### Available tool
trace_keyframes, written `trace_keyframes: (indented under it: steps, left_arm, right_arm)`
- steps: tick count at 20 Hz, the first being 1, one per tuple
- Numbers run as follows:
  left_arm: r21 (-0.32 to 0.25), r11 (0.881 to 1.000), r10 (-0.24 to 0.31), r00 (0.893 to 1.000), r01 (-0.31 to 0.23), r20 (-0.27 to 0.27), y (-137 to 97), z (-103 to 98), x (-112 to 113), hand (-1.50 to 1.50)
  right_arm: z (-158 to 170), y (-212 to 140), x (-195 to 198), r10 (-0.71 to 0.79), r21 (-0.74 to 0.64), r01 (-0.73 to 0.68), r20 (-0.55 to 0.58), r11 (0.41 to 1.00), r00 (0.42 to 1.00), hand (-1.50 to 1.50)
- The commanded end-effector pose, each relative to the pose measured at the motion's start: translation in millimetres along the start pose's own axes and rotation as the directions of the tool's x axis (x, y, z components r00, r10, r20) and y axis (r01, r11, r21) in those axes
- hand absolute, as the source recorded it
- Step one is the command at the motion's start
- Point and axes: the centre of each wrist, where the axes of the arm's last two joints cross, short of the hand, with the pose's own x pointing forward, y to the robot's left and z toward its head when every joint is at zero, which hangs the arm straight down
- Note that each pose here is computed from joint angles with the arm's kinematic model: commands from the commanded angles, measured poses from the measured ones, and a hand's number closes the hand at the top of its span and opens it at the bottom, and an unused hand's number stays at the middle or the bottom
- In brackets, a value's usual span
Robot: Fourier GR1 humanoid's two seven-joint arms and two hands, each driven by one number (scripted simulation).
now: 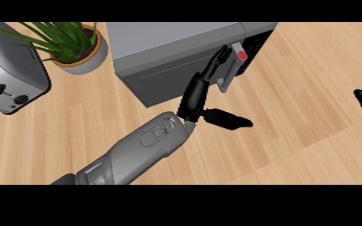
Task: Pick up the milk, place it into the microwave and close the microwave
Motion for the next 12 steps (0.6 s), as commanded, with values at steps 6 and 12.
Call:
trace_keyframes:
  steps: [6,12]
  left_arm:
    - [0.045,0.999,-0.01,1.0,0.009,0.013,1,-16,2,-1.5]
    - [0.055,0.998,-0.007,0.999,0.005,0.034,0,-15,0,-1.5]
  right_arm:
    - [-12,-8,9,-0.002,0.021,0.002,-0.003,1.0,1.0,-1.5]
    - [-18,-11,13,-0.004,0.021,0.004,0.0,1.0,1.0,-1.5]
